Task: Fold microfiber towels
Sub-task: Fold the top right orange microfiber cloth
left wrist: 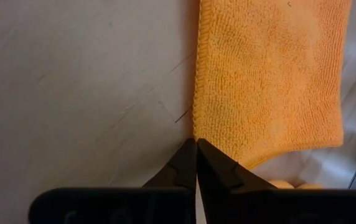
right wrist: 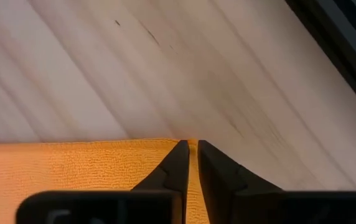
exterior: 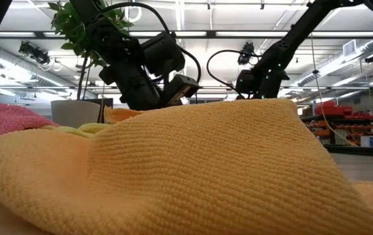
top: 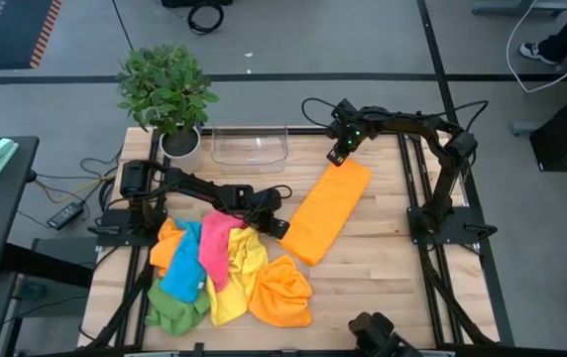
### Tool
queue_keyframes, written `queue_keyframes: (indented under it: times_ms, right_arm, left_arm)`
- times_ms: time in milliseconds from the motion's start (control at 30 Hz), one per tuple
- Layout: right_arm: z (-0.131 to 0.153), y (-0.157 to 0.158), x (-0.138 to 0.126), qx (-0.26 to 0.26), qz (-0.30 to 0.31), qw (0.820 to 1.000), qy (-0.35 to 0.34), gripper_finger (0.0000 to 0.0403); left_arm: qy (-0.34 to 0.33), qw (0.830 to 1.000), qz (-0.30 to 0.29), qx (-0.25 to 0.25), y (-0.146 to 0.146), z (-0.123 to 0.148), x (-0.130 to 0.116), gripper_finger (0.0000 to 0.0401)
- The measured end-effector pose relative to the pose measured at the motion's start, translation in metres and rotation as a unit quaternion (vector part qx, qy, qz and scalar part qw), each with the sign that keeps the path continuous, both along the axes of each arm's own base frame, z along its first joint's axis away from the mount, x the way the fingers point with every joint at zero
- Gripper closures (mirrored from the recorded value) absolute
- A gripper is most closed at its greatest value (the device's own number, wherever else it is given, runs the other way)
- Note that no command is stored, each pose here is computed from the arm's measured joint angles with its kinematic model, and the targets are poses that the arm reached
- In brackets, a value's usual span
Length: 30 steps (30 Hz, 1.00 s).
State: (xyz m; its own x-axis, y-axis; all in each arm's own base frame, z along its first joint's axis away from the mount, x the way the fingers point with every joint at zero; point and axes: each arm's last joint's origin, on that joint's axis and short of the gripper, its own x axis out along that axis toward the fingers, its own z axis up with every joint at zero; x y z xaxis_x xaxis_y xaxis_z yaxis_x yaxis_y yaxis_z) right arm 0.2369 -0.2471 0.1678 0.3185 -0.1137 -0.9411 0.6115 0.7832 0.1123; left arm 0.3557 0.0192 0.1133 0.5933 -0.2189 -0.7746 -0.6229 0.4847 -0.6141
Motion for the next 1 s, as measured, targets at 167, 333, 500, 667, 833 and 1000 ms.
queue_keyframes:
  times_ms: [167, 333, 500, 667, 833, 1000]
  right_arm:
    - [0.0001, 0.0032, 0.0033, 0.002, 0.023, 1.0, -0.006, 0.0306]
    - [-0.0001, 0.004, 0.0042, -0.034, 0.02, 0.999, 0.032, 0.025]
    - [-0.0011, 0.0036, 0.0048, -0.037, 0.026, 0.998, 0.032, 0.0241]
    - [-0.0046, 0.0038, 0.0049, -0.032, 0.03, 0.998, 0.035, 0.0265]
    - [-0.0048, 0.0031, 0.0055, -0.034, 0.03, 0.998, 0.032, 0.0301]
    - [-0.0052, 0.0042, 0.0047, -0.029, 0.038, 0.998, 0.036, 0.0344]
  left_arm:
    - [0.0, 1.0, -0.002, 0.001, 0.0, 0.0, 0.0, 0.0395]
    - [-0.001, 1.0, -0.002, 0.002, 0.0, 0.0, 0.0, 0.0385]
    - [0.0, 1.0, -0.002, 0.002, 0.0001, 0.0, 0.0, 0.0395]
    - [-0.001, 1.0, -0.002, 0.001, 0.0001, 0.0, 0.0, 0.0385]
    - [-0.001, 1.0, -0.002, 0.002, 0.0001, 0.0, 0.0, 0.0395]
    - [0.0, 1.0, -0.002, 0.001, 0.0001, 0.0, 0.0, 0.0385]
